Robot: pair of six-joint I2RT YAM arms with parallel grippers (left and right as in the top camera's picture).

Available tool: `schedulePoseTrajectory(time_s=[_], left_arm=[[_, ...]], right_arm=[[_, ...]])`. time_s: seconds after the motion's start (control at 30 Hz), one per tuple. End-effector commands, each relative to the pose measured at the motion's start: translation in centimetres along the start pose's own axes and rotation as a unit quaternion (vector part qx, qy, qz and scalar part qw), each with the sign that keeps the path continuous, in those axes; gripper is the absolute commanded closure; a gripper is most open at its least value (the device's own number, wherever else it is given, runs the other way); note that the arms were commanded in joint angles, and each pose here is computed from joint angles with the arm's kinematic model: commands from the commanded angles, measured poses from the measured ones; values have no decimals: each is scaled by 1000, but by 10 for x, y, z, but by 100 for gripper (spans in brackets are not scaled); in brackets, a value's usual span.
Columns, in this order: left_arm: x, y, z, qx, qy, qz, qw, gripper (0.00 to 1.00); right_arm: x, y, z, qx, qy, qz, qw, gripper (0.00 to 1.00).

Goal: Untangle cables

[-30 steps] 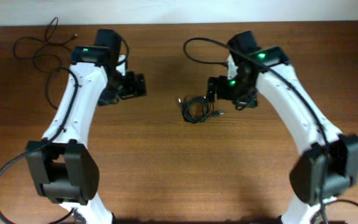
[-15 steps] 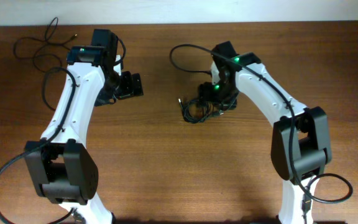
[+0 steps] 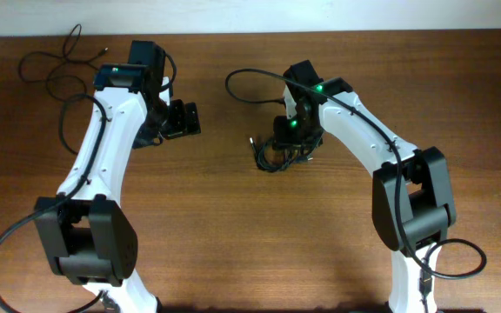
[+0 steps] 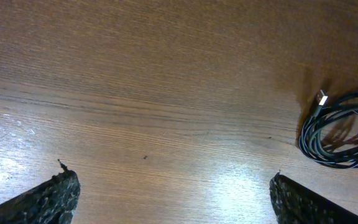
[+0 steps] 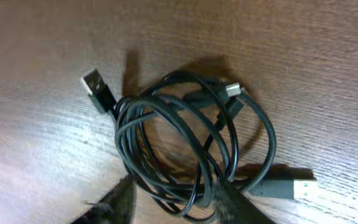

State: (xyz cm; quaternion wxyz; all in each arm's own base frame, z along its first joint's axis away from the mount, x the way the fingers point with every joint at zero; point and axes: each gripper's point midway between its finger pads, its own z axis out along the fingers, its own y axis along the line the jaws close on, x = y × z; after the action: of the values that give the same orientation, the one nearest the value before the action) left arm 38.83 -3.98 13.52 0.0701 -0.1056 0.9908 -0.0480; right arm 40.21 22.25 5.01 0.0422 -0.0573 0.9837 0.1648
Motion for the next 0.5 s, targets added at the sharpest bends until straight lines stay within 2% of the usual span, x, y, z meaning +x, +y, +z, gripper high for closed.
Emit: schedulePoseTrajectory(time_s=[0.0,0.2,0.37,0.47], left_arm=[[1,5,3,-9,4,-9,1000,1],[1,5,3,-9,4,-9,1000,1],[1,5,3,-9,4,-9,1000,1],[1,5,3,-9,4,-9,1000,1]], right_arm=[[0,-3,6,9,0,-5,1000,63],[3,-6,14,12,11,-9,1000,75],[4,-11,15,25,10,-9,1000,74],[6,-19,19,42,12,-7,999,67]])
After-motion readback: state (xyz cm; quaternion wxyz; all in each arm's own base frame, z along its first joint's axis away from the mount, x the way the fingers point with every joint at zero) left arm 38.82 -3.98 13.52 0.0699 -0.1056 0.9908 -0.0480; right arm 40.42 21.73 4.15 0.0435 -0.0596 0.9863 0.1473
